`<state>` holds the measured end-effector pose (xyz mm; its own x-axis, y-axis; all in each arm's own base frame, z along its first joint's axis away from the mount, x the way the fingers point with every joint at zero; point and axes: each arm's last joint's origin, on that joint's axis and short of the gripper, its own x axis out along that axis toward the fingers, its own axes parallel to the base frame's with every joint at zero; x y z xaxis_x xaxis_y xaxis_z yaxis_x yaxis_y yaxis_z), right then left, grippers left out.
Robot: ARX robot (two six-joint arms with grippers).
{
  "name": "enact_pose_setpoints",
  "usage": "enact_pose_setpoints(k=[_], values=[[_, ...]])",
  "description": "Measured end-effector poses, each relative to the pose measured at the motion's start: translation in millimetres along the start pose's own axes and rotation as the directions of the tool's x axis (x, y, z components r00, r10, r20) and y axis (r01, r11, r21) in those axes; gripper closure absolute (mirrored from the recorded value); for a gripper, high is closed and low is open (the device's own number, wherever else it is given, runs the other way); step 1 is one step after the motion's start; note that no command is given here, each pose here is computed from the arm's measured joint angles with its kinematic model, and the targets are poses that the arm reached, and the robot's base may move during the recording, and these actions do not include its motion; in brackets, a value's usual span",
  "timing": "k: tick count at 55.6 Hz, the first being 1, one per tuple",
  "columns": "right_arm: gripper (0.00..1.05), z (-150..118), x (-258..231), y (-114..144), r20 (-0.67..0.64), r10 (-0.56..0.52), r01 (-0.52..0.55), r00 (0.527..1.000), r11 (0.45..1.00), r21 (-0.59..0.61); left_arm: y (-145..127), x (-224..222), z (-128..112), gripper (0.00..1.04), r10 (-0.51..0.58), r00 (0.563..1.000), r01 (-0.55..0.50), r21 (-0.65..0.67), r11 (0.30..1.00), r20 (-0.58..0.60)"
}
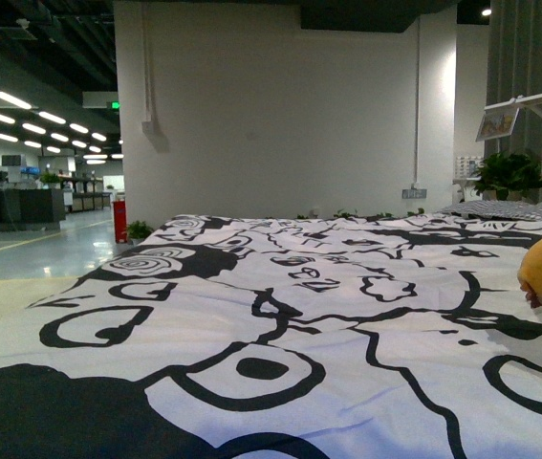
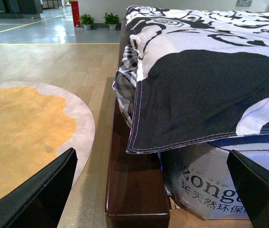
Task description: Put away toys
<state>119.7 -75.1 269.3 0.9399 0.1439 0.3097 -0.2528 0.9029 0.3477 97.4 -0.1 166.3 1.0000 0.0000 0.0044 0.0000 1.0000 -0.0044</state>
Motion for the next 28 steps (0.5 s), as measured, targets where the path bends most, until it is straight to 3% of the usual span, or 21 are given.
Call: enact_pose_setpoints(k=[5,10,12,18,28], values=[[1.00,0.4,0.2,0.3,0.002,-0.005,0.005,1.000,1.000,-0.007,0.0,0.0,0.0,0.06,0.000,1.000,0.000,0.000,1.000,0.000],[1.00,4.7,4.2,6.9,-0.046,-0.155,0.152,0.987,0.986,-0.065,0.0,0.0,0.0,0.06,0.000,1.000,0.000,0.000,1.000,0.000],[1.00,-0.6,1.7,11.7,-0.093,-0.210,0.196,0.973,0.970,-0.142,0.0,0.0,0.0,0.06,0.000,1.000,0.000,0.000,1.000,0.000],[1.00,-26.9,-7.7,18.8,-0.204,-0.259,0.199,0.944,0.941,-0.273,0.0,0.0,0.0,0.06,0.000,1.000,0.000,0.000,1.000,0.000],[1.00,-49.9,-14.8,25.6,-0.205,-0.272,0.182,0.940,0.909,-0.375,0.0,0.0,0.0,0.06,0.000,1.000,0.000,0.000,1.000,0.000]])
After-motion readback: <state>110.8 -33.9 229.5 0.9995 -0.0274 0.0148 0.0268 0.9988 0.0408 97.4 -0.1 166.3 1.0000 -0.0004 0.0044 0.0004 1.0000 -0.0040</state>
